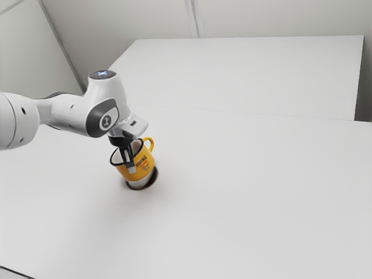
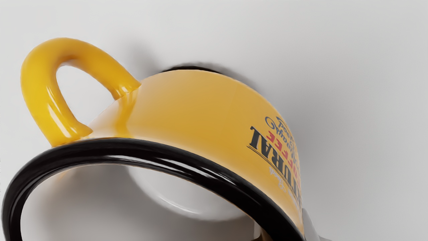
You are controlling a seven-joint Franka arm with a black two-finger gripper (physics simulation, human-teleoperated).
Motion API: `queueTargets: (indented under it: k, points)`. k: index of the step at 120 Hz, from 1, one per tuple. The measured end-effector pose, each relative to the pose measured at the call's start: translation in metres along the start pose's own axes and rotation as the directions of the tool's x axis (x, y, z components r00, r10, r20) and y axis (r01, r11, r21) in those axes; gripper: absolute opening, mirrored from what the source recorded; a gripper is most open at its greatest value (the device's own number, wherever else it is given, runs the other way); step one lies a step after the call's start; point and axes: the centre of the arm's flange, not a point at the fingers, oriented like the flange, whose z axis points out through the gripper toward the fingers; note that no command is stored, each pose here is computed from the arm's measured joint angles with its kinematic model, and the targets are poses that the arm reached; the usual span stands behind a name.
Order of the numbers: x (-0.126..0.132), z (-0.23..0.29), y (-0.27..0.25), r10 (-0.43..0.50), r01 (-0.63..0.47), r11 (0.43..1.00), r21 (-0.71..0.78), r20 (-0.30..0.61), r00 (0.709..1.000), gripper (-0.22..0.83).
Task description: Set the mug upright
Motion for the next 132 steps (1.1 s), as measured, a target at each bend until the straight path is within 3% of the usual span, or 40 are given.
queueTargets:
  k: [12, 34, 55, 71, 88, 132]
  points:
    - [0.001, 0.001, 0.0, 0.0, 0.0, 1.0, 0.004, -0.001, 1.0, -0.11]
    - [0.001, 0.001, 0.001, 0.0, 0.0, 1.0, -0.004, -0.004, 1.0, 0.27]
    - [0.001, -0.001, 0.001, 0.005, -0.005, 1.0, -0.003, -0.008, 1.0, 0.46]
    - [0.0, -0.018, 0.002, -0.017, 0.018, 1.0, 0.011, -0.034, 0.999, 0.53]
    - [0.004, -0.07, -0.006, -0.127, 0.13, 0.991, 0.033, -0.088, 0.988, 0.57]
    - [0.031, -0.209, -0.016, -0.392, 0.402, 0.916, 0.006, -0.201, 0.898, 0.61]
